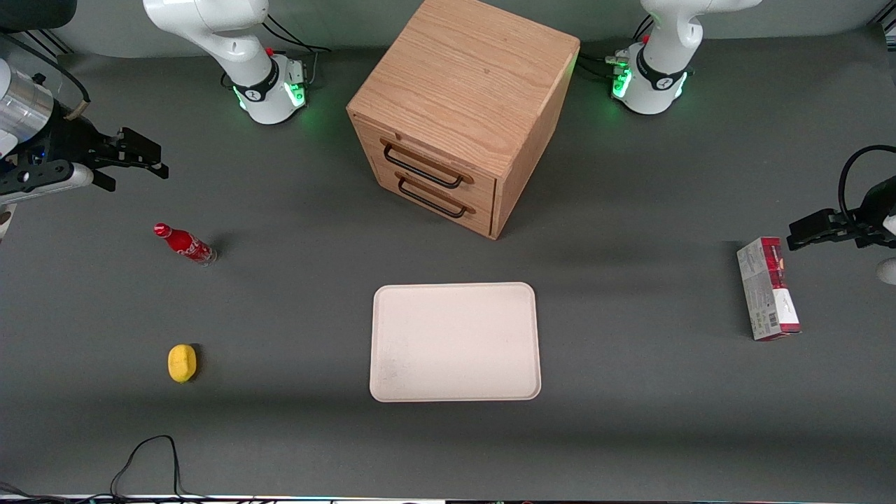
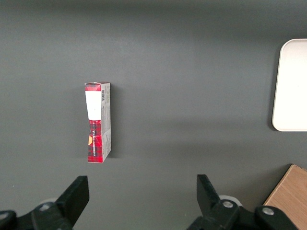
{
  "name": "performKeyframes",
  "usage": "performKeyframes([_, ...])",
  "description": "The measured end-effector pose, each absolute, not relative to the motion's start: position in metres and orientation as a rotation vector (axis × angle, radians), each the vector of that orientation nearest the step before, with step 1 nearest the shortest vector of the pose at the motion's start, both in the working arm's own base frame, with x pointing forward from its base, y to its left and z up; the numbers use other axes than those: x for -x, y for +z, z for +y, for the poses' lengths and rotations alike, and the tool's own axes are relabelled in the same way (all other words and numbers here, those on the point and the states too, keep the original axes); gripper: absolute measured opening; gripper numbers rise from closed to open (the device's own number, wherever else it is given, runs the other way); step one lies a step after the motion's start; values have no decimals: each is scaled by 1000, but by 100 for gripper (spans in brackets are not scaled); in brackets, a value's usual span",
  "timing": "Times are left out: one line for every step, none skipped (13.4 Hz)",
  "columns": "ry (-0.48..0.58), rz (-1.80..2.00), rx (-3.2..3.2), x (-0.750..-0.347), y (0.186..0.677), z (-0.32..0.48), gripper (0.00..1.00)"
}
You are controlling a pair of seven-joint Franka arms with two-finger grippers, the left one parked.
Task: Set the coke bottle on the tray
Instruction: 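Move the right gripper toward the red Coca-Cola bottle lying on the table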
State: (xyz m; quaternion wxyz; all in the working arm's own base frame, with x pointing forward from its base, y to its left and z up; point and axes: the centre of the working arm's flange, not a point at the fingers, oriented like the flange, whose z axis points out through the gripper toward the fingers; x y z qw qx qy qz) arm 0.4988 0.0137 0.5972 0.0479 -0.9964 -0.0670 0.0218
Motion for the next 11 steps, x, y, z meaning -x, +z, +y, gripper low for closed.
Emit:
performKeyframes([68, -196, 3038, -499, 597, 11, 100])
performKeyframes([68, -191, 3037, -499, 596, 9, 100])
performKeyframes([67, -188, 3037, -500, 597, 8, 100])
performKeyframes([66, -189, 3037, -500, 597, 8, 100])
performKeyframes([66, -190, 3037, -500, 597, 9, 100])
performKeyframes([67, -170, 3039, -500, 597, 8, 100])
performKeyframes([68, -124, 3041, -502, 597, 8, 100])
performKeyframes([68, -82, 3043, -504, 599, 6, 100])
performKeyframes([80, -60, 3044, -507, 600, 4, 100])
performKeyframes([91, -51, 3048, -511, 600, 2, 100])
performKeyframes([112, -47, 3055, -514, 599, 0, 100])
